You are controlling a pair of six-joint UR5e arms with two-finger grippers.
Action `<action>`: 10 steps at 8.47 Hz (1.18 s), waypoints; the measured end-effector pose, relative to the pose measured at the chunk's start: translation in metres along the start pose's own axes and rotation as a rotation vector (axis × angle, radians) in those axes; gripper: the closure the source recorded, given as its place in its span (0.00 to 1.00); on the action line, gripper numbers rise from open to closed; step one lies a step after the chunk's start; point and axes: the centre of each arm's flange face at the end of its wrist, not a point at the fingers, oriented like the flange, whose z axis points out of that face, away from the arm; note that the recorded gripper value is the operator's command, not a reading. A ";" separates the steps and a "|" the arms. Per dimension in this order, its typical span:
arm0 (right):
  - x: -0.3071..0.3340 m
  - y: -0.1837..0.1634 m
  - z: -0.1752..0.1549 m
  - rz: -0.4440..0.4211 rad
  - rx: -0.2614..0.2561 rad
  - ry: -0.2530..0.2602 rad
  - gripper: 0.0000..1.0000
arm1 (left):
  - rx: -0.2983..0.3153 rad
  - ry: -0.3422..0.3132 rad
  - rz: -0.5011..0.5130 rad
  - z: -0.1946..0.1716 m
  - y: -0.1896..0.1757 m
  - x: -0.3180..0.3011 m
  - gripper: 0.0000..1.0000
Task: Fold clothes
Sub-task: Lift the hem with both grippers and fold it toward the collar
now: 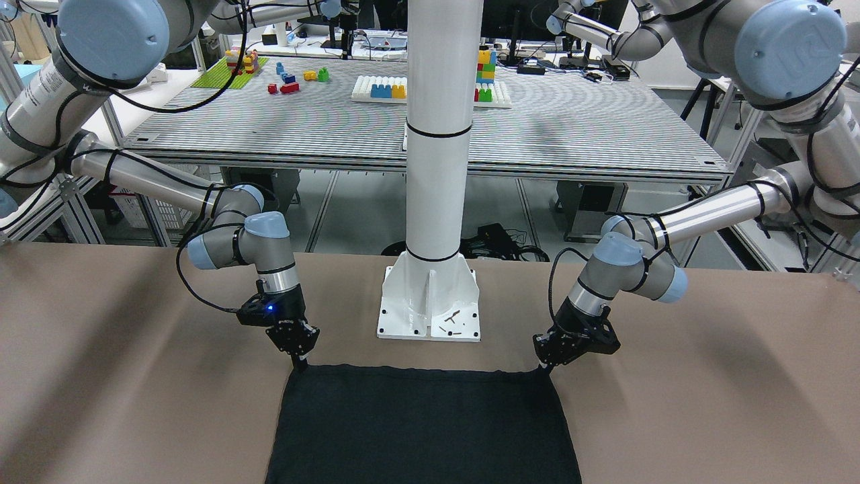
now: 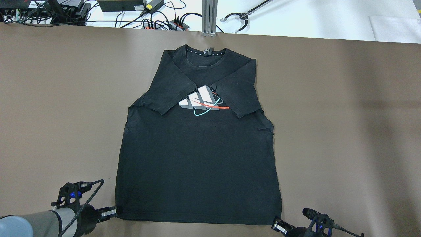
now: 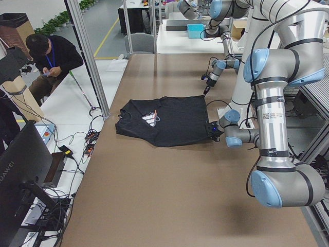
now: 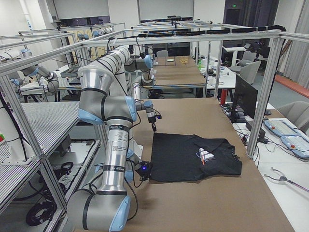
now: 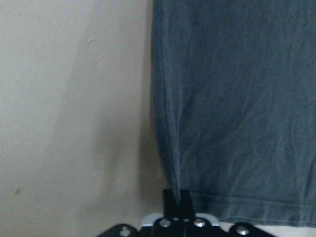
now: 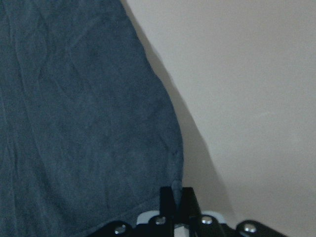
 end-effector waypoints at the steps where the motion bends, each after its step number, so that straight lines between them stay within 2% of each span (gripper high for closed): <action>1: -0.009 -0.003 -0.010 -0.010 -0.007 -0.018 1.00 | -0.001 0.022 -0.006 -0.014 -0.008 0.011 1.00; 4: -0.053 -0.030 -0.058 -0.104 -0.024 -0.118 1.00 | -0.031 0.022 -0.028 -0.061 -0.068 0.058 1.00; 5: -0.065 -0.052 -0.067 -0.143 -0.028 -0.134 1.00 | -0.042 0.022 -0.037 -0.076 -0.093 0.081 1.00; 7: -0.082 -0.110 -0.076 -0.191 -0.057 -0.126 1.00 | -0.077 0.021 -0.047 -0.110 -0.143 0.126 1.00; 8: -0.096 -0.140 -0.086 -0.201 -0.099 -0.119 1.00 | -0.114 0.024 -0.035 -0.131 -0.164 0.145 1.00; 9: -0.108 -0.153 -0.104 -0.213 -0.182 -0.114 1.00 | -0.169 0.035 -0.019 -0.153 -0.178 0.154 1.00; 10: -0.114 -0.145 -0.127 -0.232 -0.305 -0.115 1.00 | -0.244 0.055 0.003 -0.175 -0.176 0.156 1.00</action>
